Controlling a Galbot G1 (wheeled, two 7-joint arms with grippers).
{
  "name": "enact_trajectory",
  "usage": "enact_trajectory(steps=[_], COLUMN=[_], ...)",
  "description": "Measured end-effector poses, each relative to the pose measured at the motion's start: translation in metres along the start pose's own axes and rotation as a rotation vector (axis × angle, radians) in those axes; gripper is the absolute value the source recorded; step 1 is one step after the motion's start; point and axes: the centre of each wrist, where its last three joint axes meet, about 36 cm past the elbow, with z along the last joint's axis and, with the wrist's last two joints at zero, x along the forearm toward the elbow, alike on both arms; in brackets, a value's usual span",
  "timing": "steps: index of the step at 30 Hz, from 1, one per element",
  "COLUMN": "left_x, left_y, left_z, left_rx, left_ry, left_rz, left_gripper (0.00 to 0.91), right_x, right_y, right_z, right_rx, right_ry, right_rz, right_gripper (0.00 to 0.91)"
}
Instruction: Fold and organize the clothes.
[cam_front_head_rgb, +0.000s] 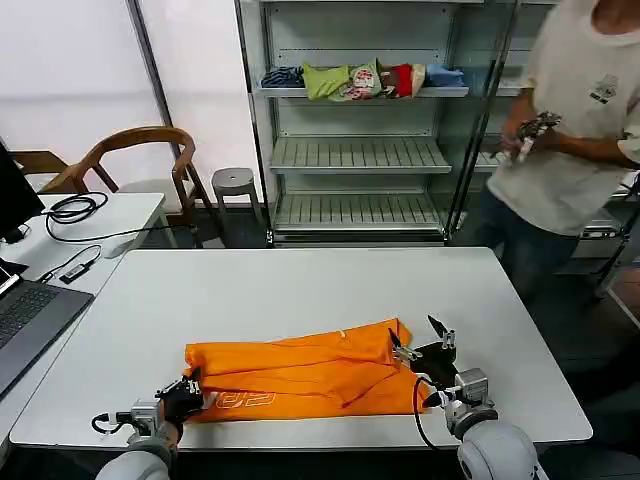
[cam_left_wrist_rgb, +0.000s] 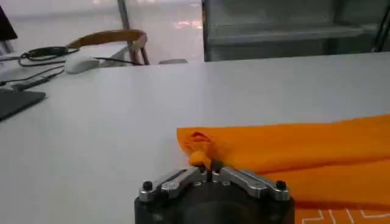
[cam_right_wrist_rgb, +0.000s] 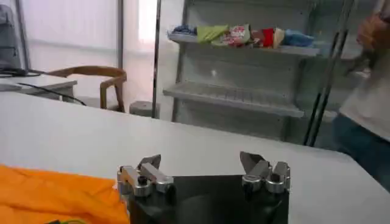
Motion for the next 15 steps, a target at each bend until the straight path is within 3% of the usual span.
enact_trajectory(steps=[15], left_x=[0.006], left_y=[0.091], left_z=[-0.038], left_rx=[-0.076], left_ry=[-0.045], left_rz=[-0.153], left_gripper=[0.010], right_x=[0.001], right_y=[-0.001], right_z=[-0.002], right_rx=[0.004], right_ry=[-0.007], right_rz=[-0.002], right_gripper=[0.907])
